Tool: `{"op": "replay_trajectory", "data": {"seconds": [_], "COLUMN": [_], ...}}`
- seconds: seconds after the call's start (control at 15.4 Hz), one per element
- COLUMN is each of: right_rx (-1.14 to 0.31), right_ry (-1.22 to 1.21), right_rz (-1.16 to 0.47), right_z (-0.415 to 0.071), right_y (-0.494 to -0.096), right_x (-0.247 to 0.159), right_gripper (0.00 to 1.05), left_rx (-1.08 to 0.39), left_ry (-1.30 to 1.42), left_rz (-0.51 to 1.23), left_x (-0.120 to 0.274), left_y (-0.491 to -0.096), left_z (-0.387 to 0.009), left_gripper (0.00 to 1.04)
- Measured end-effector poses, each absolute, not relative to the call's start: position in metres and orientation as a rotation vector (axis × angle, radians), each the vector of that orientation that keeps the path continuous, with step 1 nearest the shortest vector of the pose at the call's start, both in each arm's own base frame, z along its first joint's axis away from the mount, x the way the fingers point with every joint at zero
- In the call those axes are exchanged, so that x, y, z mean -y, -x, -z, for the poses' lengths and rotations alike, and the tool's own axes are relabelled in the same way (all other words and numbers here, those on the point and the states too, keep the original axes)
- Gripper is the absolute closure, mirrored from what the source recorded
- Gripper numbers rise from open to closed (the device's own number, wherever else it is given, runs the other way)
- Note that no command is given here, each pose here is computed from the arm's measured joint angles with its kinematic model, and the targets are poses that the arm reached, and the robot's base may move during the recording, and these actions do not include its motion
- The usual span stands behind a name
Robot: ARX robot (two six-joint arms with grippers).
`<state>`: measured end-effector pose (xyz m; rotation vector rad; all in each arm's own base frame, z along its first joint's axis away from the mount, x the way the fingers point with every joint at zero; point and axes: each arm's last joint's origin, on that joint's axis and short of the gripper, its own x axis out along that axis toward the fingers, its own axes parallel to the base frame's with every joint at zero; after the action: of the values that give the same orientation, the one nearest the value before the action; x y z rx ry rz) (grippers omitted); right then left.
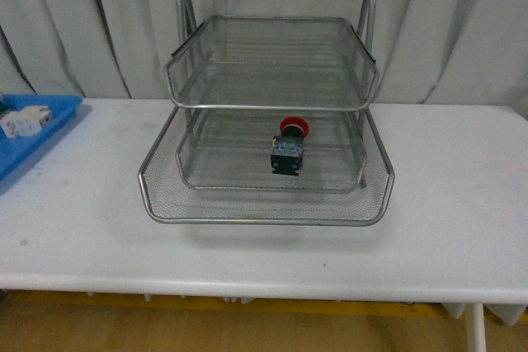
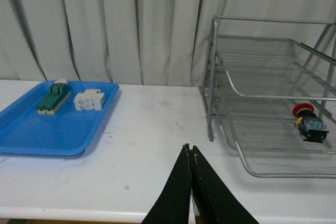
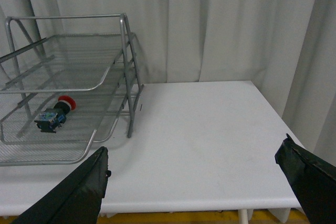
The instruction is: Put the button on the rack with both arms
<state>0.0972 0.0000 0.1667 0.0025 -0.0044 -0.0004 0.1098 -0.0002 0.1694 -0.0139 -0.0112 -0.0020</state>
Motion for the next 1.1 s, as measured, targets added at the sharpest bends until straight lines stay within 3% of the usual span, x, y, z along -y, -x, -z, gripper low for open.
{"op": "replay_trajectory", "data": {"seconds": [0.26,0.32,0.71,0.78,0.91,1.1], "right_rx": [0.004,0.004,0.005,0.005,-0.128,-0.032], "right_ry": [-0.002,-0.002,-0.002,-0.002,-0.036,-0.089], "right_rz": [0.001,0.001,0.001,0.001,-0.112,-0.212], "right_z": [-0.167,-0.167,-0.167,-0.167,-0.17,-0.222], "right_y": [-0.097,-0.097,-0.097,-0.097,-0.108,-0.17], "right_x": [0.0,0.0,0.0,0.0,0.005,-0.007], "right_gripper": [0.06,0.06,0.06,0.06,0.06,0.06], "left_rx": [-0.046,0.019,-0.001,-0.002,-0.001,-0.001], "left_ry": [0.014,0.014,0.014,0.014,0.014,0.014], "left_rz": [0.005,0.003,0.002,0.002,0.004,0.002], "left_x": [0.0,0.0,0.0,0.0,0.0,0.0], "left_y": [-0.101,-0.098,-0.098,-0.098,-0.098,-0.098], "left_z": [-0.162,-0.168,-0.166,-0.166,-0.166,-0.166], "left_gripper": [1.03,1.03,1.0,0.87,0.62,0.26]}}
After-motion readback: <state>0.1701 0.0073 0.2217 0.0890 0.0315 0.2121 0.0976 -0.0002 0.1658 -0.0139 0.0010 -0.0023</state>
